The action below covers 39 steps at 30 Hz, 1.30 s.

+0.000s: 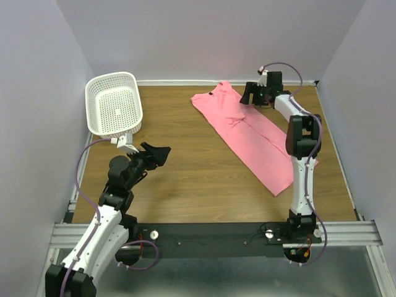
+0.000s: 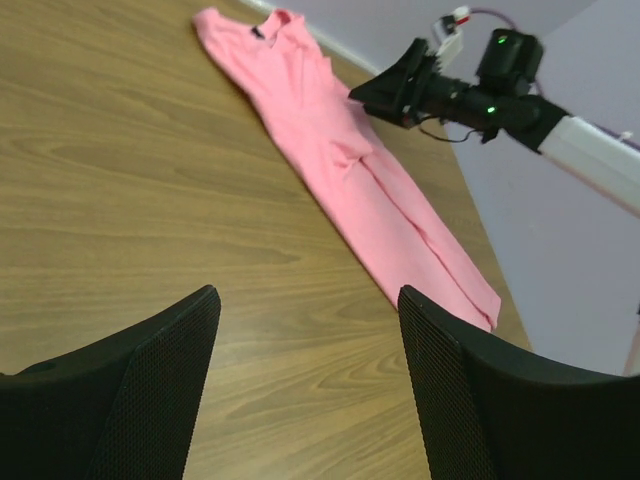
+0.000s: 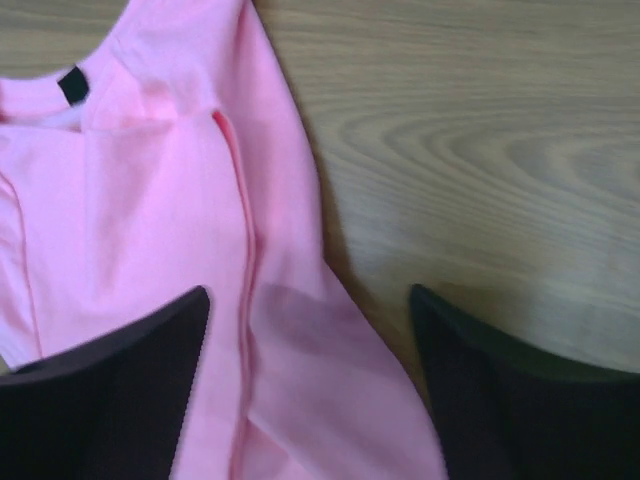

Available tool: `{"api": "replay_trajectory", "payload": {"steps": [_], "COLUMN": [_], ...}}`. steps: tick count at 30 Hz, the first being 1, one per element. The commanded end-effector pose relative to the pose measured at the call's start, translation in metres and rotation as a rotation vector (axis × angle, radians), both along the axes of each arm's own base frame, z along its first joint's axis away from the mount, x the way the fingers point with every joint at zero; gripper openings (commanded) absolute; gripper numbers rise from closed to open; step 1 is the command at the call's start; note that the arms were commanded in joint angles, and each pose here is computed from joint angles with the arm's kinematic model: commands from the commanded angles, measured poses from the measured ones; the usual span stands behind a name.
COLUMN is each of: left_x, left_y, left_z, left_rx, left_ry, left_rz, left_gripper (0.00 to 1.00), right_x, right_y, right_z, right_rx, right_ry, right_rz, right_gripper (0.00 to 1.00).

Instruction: Fold and stack the t-shirts

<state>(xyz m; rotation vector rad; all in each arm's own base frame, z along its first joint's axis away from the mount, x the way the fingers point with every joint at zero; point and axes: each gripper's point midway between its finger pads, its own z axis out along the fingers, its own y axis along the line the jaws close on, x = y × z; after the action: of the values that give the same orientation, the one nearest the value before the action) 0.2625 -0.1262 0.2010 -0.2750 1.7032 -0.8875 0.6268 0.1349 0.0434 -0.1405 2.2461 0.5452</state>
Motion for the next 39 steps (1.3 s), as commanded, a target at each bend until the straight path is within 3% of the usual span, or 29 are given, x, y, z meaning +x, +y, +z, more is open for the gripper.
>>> {"api": "replay_trajectory", "payload": {"steps": [1,6,8,10,11,17,22,28,32,36,39], "left_x": [0.002,0.005,0.012,0.012,0.014,0.029,0.033,0.038,0.038,0.036,0.037], "left_y": [-0.029,-0.091,-0.133,-0.165,-0.178,-0.263,-0.294,-0.310,-0.313,-0.314,-0.310], "left_z": [-0.006,-0.049,-0.058,-0.070,-0.078,-0.124,-0.164,-0.194,-0.202,-0.203,-0.203], "left_rx": [-0.070,-0.018,-0.015,-0.018,-0.020,-0.055,-0.023,0.003,0.000,0.021,0.041], "left_ry": [0.022,0.177,0.249,0.317,0.357,0.550,0.735,0.825,0.852,0.832,0.795], "left_rz": [-0.110,-0.195,-0.244,-0.265,-0.275,-0.317,-0.261,-0.180,-0.174,-0.197,-0.213], "left_gripper": [0.77,0.77,0.77,0.75,0.75,0.73,0.65,0.61,0.29,0.18,0.02], "right_x": [-0.027,-0.085,-0.117,-0.160,-0.173,-0.236,-0.256,-0.259,-0.261,-0.262,-0.264], "right_y": [-0.028,-0.055,-0.044,-0.033,-0.033,-0.037,-0.045,-0.055,-0.062,-0.065,-0.067], "right_z": [0.042,0.068,0.109,0.097,0.125,0.131,0.153,0.160,0.166,0.168,0.171], "right_rx": [-0.093,-0.219,-0.233,-0.202,-0.208,-0.172,-0.186,-0.141,-0.123,-0.101,-0.092], "right_ry": [-0.042,-0.106,-0.239,-0.227,-0.287,-0.277,-0.324,-0.313,-0.323,-0.322,-0.328], "right_rz": [0.013,0.156,0.331,0.429,0.431,0.402,0.341,0.283,0.268,0.263,0.258], "right_gripper": [1.00,1.00,1.00,1.00,1.00,1.00,1.00,1.00,1.00,1.00,1.00]}}
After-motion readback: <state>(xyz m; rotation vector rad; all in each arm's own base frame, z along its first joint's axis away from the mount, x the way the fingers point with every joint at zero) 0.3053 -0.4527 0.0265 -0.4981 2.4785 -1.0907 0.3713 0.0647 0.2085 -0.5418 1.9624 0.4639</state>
